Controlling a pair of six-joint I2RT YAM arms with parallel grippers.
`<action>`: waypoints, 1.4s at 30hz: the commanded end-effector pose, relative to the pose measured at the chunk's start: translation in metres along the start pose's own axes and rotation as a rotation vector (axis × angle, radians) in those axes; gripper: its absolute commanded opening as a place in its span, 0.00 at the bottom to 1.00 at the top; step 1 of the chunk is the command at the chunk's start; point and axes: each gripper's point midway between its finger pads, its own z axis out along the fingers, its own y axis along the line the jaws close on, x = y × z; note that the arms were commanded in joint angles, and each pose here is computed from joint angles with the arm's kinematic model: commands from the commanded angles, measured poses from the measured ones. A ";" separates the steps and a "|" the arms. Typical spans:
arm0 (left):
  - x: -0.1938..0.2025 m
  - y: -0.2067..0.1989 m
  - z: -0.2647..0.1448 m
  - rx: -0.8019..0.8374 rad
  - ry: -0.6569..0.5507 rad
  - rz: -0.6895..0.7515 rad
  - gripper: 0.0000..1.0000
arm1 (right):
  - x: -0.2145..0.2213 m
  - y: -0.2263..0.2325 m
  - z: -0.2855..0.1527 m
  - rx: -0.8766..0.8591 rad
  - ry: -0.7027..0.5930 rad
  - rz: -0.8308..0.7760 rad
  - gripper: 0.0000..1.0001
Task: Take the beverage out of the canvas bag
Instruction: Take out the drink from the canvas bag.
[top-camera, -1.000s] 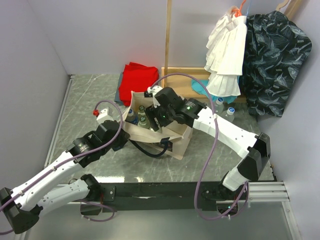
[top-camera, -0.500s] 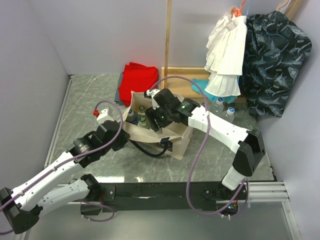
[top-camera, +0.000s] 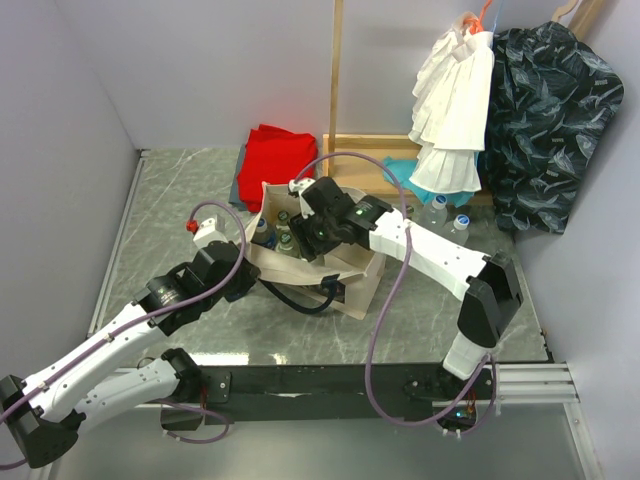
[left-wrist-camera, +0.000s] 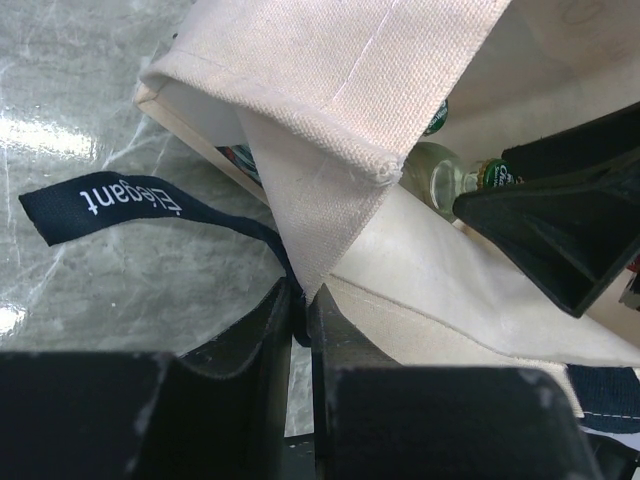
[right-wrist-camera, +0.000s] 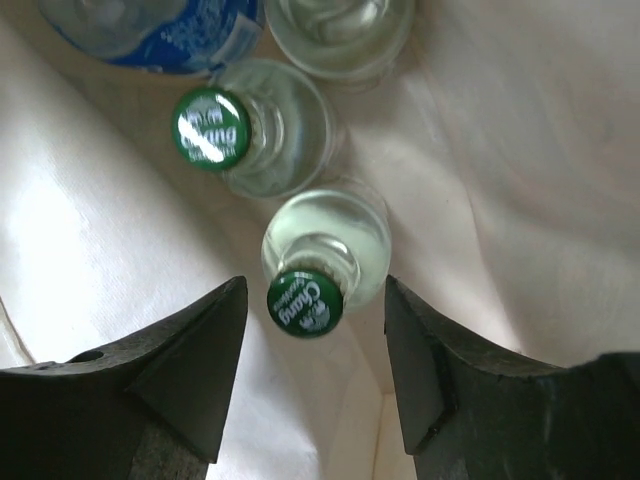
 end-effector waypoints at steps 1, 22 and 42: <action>0.012 0.008 -0.001 -0.017 0.037 0.028 0.15 | -0.031 0.001 -0.006 0.003 -0.081 -0.017 0.63; 0.010 0.007 0.000 -0.019 0.031 0.036 0.16 | -0.020 -0.002 0.004 0.016 -0.030 -0.018 0.56; 0.010 0.009 0.000 -0.025 0.032 0.036 0.17 | -0.011 -0.003 0.008 0.017 -0.021 -0.001 0.49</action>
